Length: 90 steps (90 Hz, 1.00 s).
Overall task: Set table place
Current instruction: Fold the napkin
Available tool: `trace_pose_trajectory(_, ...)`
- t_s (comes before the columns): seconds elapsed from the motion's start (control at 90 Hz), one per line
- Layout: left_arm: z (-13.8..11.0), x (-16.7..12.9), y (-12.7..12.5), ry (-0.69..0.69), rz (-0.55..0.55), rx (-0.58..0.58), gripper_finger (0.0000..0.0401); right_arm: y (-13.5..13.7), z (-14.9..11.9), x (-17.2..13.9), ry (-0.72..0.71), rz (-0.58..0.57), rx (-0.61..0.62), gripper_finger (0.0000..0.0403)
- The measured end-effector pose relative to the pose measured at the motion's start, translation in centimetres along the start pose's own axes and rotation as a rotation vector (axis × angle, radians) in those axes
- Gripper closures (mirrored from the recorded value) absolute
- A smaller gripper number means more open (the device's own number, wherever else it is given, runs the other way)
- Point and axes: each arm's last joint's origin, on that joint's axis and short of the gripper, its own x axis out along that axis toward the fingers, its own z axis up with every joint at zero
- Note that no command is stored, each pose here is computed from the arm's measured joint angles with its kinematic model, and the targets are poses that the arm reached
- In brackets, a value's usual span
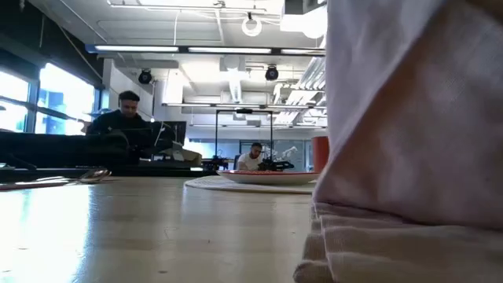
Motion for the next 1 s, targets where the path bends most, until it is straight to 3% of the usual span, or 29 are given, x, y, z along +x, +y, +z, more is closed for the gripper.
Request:
trace_pose_trajectory(0.122,-0.9,0.6,-0.2,0.018,0.022,-0.046,0.0252,-0.2,0.3,-0.5,-0.021,-0.014,0.017,0.0403)
trace_pose_trajectory(0.367,-1.9,-0.5,-1.3,0.047,0.240,-0.027,0.0255,-0.6,0.6,-1.3,-0.023,-0.025,0.027,0.0403)
trace_pose_trajectory(0.644,-1.7,-2.2,-2.4,0.042,0.358,0.028,0.0304,-0.6,-0.3,-1.9,0.019,-0.034,0.043,0.0403)
trace_pose_trajectory(0.867,-1.8,-1.8,-0.4,0.124,0.290,-0.013,0.0346,-0.2,-0.5,-2.4,0.013,-0.018,0.056,0.0403)
trace_pose_trajectory(1.0,-2.0,-1.2,0.3,0.184,0.166,-0.072,0.0360,-0.1,-0.5,-2.6,0.009,-0.012,0.055,0.0403)
